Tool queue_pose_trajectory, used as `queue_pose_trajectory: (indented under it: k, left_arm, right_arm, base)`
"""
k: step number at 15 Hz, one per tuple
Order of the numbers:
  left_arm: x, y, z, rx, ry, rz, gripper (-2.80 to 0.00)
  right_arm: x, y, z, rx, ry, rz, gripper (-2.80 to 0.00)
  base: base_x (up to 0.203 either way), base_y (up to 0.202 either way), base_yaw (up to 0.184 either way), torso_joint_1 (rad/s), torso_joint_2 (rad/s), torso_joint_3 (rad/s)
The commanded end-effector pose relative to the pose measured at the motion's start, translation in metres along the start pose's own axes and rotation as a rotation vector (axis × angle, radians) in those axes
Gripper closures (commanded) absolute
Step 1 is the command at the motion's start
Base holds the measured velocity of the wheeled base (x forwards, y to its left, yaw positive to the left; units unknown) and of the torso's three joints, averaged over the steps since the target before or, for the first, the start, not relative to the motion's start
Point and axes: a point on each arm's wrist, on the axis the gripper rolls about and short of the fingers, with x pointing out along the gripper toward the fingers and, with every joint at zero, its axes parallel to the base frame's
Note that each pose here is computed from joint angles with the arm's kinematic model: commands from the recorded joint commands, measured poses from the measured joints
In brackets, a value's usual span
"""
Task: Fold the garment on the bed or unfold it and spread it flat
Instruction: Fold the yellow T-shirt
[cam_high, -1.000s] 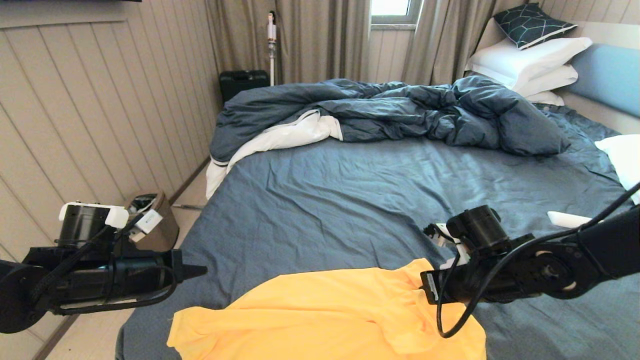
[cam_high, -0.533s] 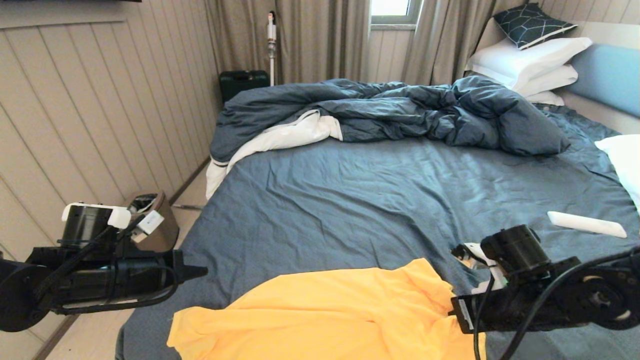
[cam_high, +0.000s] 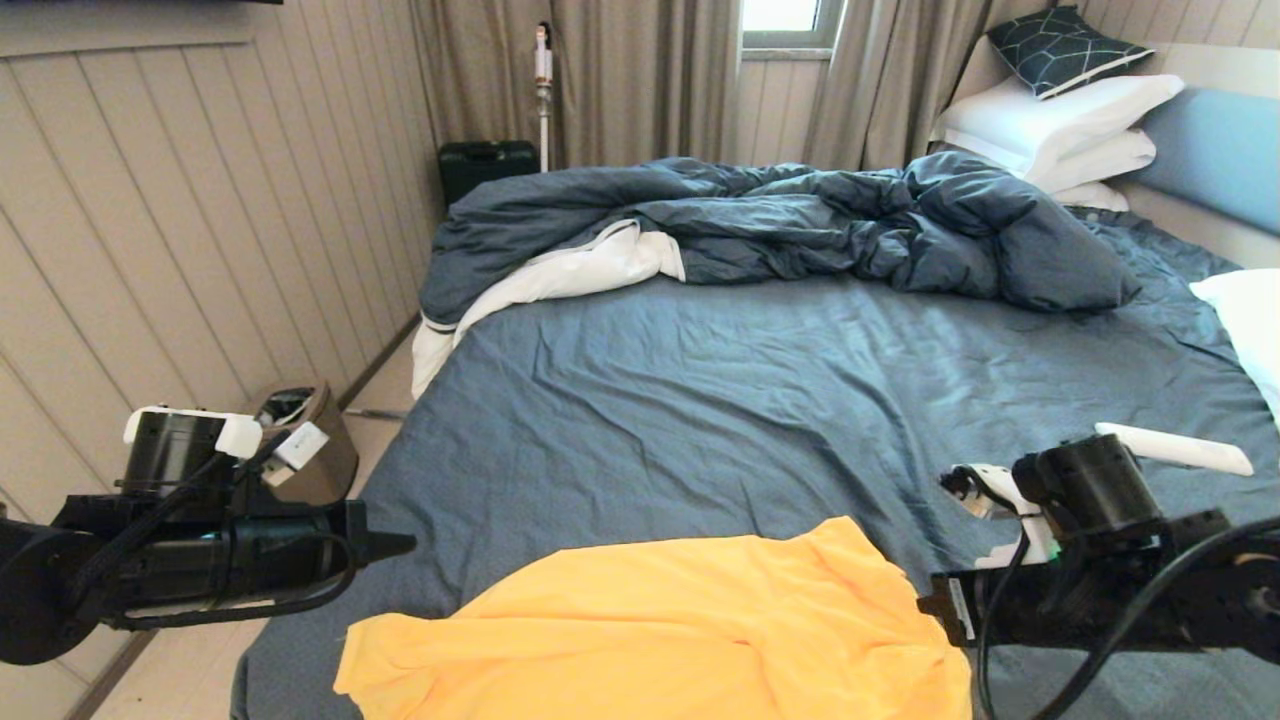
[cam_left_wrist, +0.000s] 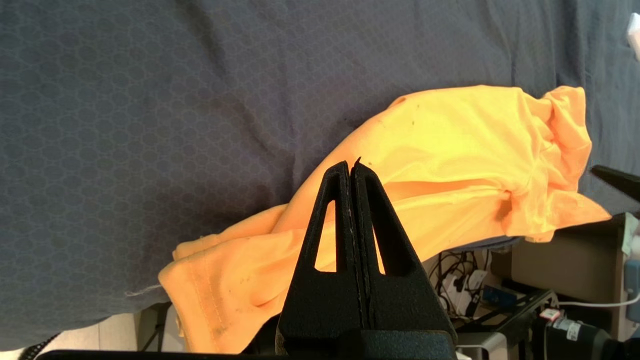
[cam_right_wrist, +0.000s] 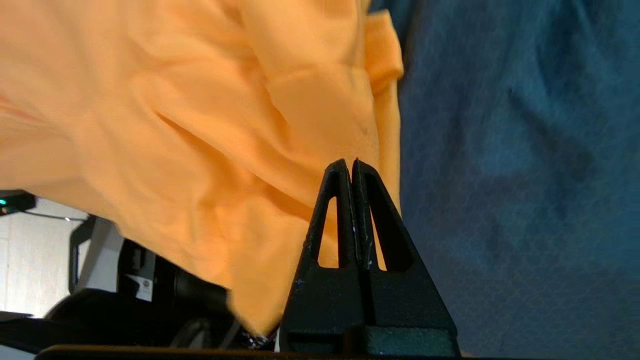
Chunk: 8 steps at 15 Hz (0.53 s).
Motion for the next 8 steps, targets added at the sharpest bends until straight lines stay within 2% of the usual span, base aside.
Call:
queue_pose_trajectory:
  k: [1, 5, 8]
  left_arm:
    - [0.000, 0.000, -0.001, -0.005, 0.004, -0.001, 0.00]
    - [-0.002, -0.002, -0.001, -0.002, -0.001, -0.005, 0.00]
    - [-0.008, -0.006, 0.000, 0.007, -0.019, -0.011, 0.00]
  right_arm:
    - [-0.013, 0.004, 0.003, -0.010, -0.047, 0.016, 0.00]
    - [-0.012, 0.017, -0.009, -0.045, -0.009, 0.056, 0.00]
    - [-0.013, 0.016, 0.002, -0.035, -0.044, 0.052, 0.00]
  base:
    - [0.000, 0.000, 0.000, 0.000, 0.00, 0.000]
    - [0.000, 0.000, 0.000, 0.000, 0.00, 0.000]
    - [0.000, 0.000, 0.000, 0.000, 0.00, 0.000]
